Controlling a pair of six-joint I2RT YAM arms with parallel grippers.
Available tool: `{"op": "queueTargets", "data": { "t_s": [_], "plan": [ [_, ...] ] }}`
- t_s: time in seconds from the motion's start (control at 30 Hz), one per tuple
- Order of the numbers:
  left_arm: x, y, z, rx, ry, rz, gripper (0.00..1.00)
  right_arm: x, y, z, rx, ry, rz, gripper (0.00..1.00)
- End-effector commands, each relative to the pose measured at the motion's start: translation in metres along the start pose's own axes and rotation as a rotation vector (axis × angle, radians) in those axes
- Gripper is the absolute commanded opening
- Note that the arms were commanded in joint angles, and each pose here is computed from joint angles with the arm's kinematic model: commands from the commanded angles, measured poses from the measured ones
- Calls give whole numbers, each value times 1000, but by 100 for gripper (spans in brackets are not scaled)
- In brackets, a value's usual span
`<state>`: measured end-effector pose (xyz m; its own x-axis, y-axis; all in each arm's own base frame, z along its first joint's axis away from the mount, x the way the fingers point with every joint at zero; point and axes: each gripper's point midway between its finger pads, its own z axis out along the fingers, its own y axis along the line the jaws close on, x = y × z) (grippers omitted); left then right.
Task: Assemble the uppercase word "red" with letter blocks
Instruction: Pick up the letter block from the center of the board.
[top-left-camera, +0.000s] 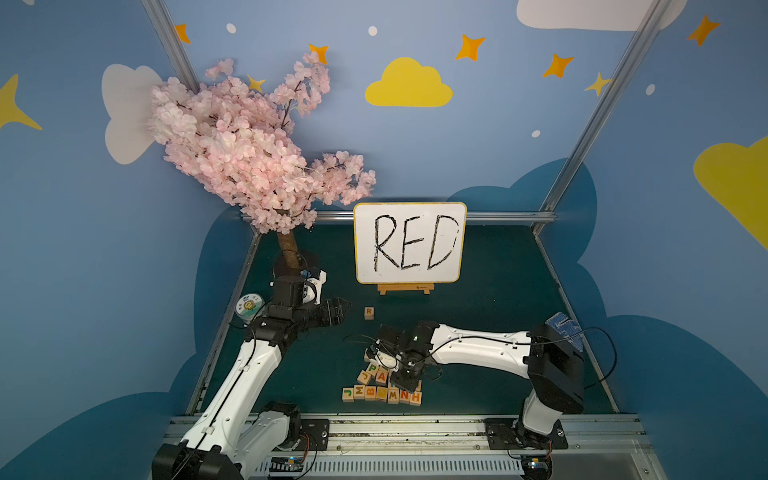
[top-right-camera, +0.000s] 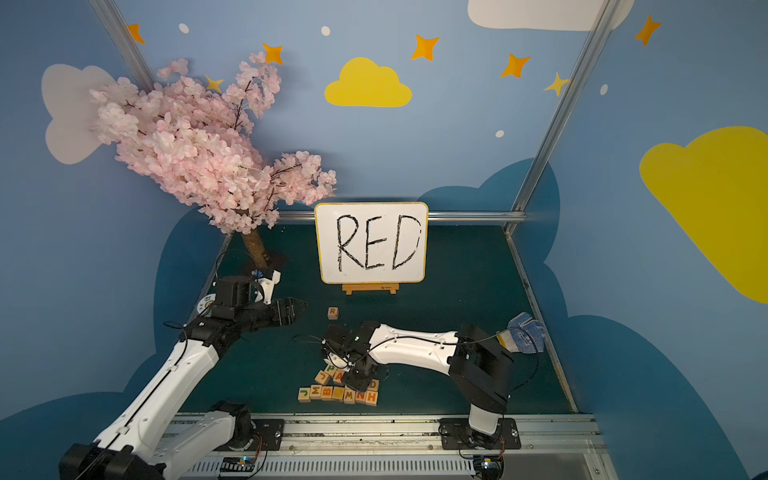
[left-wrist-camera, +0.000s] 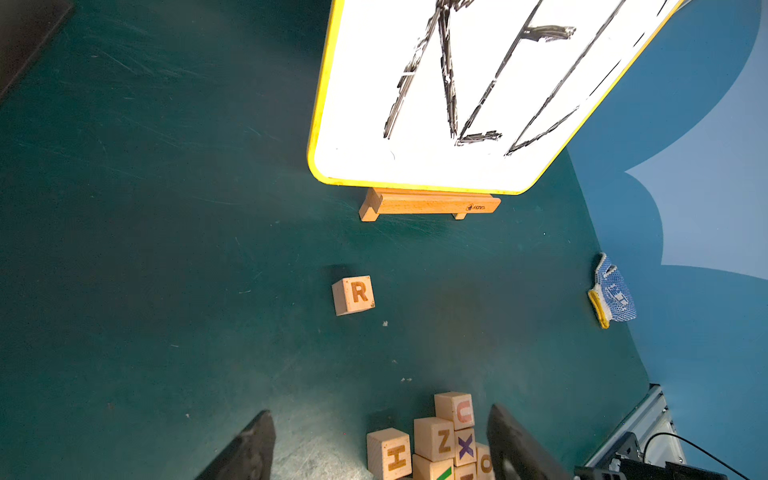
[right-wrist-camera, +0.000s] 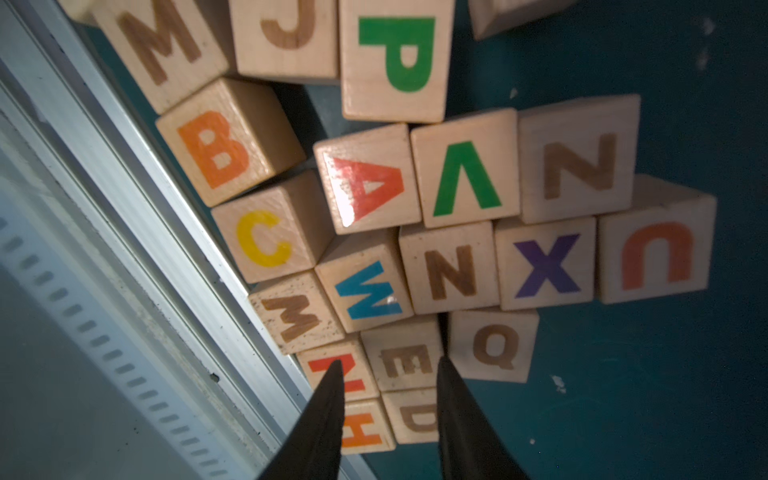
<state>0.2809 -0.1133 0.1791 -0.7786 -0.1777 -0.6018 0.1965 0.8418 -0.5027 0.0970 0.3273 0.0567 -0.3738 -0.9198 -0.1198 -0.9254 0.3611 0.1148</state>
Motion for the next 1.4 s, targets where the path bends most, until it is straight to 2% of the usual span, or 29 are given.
{"op": "queueTargets", "data": {
  "t_s": [0.0, 0.63, 1.13, 1.37],
  "plan": [
    [-2, 2, -2, -6, -20, 5, 79, 3, -2, 5, -11, 16, -4, 38],
    [-4, 5, -3, -15, -30, 0, 79, 9, -3, 12, -36, 25, 21, 37],
    [-4, 5, -3, -17, -31, -1, 79, 14, -10, 21, 6, 58, 20, 37],
    [-5, 6, -4, -18, -32, -1, 79, 15, -18, 25, 49, 69, 29, 40]
  ]
}}
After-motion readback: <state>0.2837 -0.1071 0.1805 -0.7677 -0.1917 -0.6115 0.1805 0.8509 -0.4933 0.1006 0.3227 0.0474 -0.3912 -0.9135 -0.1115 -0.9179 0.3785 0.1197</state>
